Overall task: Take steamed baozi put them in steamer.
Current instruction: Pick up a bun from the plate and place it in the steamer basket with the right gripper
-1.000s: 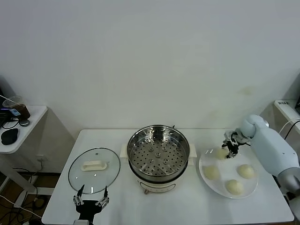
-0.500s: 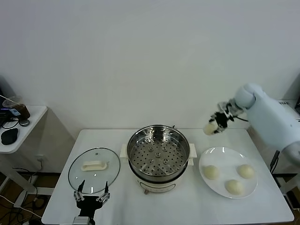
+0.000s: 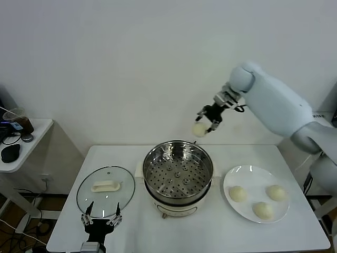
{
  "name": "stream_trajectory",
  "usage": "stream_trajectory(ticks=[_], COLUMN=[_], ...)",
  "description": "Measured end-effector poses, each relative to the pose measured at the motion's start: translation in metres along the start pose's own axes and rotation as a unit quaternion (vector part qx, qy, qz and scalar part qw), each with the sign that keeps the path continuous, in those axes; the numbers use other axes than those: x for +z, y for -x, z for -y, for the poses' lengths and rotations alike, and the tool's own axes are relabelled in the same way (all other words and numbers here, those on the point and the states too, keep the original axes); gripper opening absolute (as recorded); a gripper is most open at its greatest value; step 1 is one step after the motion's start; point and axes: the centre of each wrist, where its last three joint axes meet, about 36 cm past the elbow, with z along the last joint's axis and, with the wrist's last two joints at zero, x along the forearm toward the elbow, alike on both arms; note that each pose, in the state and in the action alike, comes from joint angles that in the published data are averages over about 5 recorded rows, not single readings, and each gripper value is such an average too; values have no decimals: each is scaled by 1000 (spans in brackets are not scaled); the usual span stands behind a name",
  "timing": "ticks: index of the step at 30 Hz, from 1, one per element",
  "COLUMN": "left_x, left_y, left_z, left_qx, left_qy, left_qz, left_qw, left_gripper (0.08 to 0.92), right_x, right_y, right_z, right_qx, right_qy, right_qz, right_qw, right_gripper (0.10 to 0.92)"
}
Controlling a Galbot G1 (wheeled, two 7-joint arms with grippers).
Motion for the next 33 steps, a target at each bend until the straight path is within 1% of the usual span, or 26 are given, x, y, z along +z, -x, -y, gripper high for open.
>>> stream_trajectory(ticks=[5,11,20,33], left_x=[1,0,0,3], left_y=[0,1,3,7], left_z=[0,3,2,4], left_qx=[-2,-3,-4,-2], left_qy=[-1,-7,-10,-11], left_qz=[-2,-1,0,-4], left_qw=[1000,1000,1000,1000], left_gripper=[823,823,823,823], right_x=[-20,-32,-36,-39], right_y=[21,53,91,129], right_z=[23,35,41,47], right_qx=[-25,-55,-80,-88], right_qy=[-68,-109,-130,-134], right_qz=[3,-1,-2,-1], right_qw=[997,992,988,987], right_gripper=[560,560,560,562])
